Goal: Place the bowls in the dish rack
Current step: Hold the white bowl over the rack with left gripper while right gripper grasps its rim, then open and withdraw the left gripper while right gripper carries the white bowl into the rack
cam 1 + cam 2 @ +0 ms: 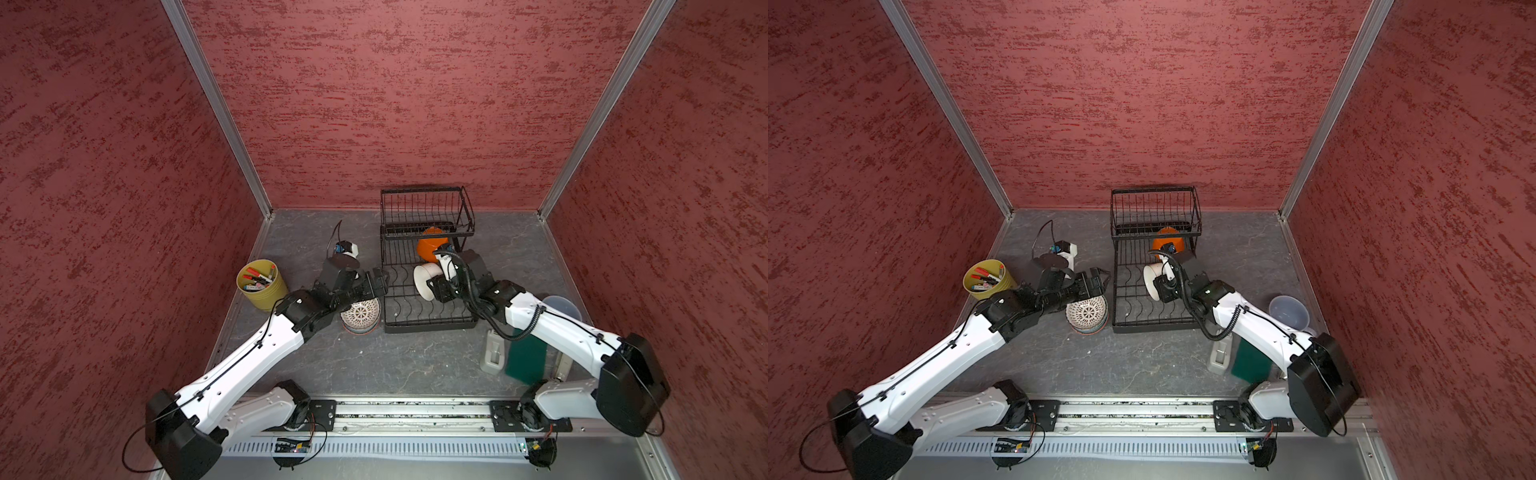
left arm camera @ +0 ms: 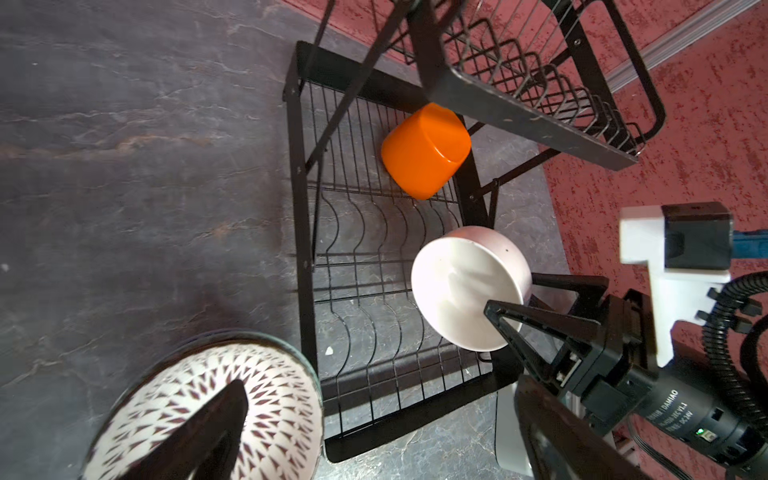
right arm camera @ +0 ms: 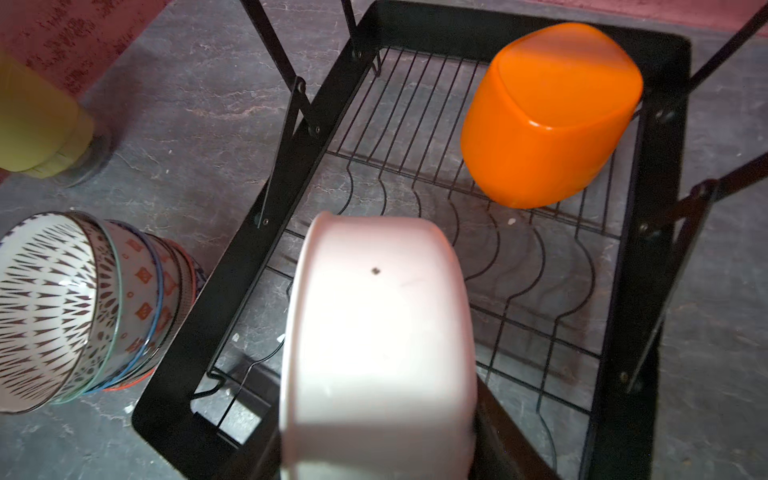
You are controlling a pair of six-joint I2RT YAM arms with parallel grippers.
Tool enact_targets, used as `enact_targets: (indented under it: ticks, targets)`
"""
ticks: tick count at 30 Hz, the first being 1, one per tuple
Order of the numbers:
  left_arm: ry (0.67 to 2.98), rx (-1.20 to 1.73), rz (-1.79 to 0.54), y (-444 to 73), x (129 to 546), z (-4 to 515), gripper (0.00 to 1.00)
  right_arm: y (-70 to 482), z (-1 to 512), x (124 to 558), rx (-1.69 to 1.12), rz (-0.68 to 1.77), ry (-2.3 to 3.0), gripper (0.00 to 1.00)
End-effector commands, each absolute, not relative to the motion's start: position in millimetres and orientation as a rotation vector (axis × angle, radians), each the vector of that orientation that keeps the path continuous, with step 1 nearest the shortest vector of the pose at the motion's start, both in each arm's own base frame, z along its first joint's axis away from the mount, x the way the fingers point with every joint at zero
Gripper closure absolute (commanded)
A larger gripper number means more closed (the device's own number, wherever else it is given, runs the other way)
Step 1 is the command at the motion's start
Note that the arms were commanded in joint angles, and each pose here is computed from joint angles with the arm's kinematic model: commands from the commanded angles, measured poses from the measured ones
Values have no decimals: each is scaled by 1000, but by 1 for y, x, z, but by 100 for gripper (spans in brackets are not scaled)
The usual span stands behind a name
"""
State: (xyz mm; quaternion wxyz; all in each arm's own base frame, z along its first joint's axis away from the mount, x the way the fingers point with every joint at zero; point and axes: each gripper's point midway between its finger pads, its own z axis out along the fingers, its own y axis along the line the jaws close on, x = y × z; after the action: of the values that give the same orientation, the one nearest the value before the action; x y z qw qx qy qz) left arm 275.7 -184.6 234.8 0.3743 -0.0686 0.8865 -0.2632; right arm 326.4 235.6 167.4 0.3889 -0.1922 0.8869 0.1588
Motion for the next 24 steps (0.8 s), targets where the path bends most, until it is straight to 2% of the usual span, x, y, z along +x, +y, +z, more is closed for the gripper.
enact_targets:
  ticks: [1, 9, 24]
  targets:
    - [2264, -234, -646, -167, 271, 233, 0, 241, 202, 349, -528, 279, 2109, 57]
    - [2254, -297, -630, -145, 265, 227, 0, 258, 184, 363, -631, 116, 2084, 56]
    - [2252, -360, -614, -123, 261, 219, 1, 284, 198, 386, -811, 10, 1874, 56]
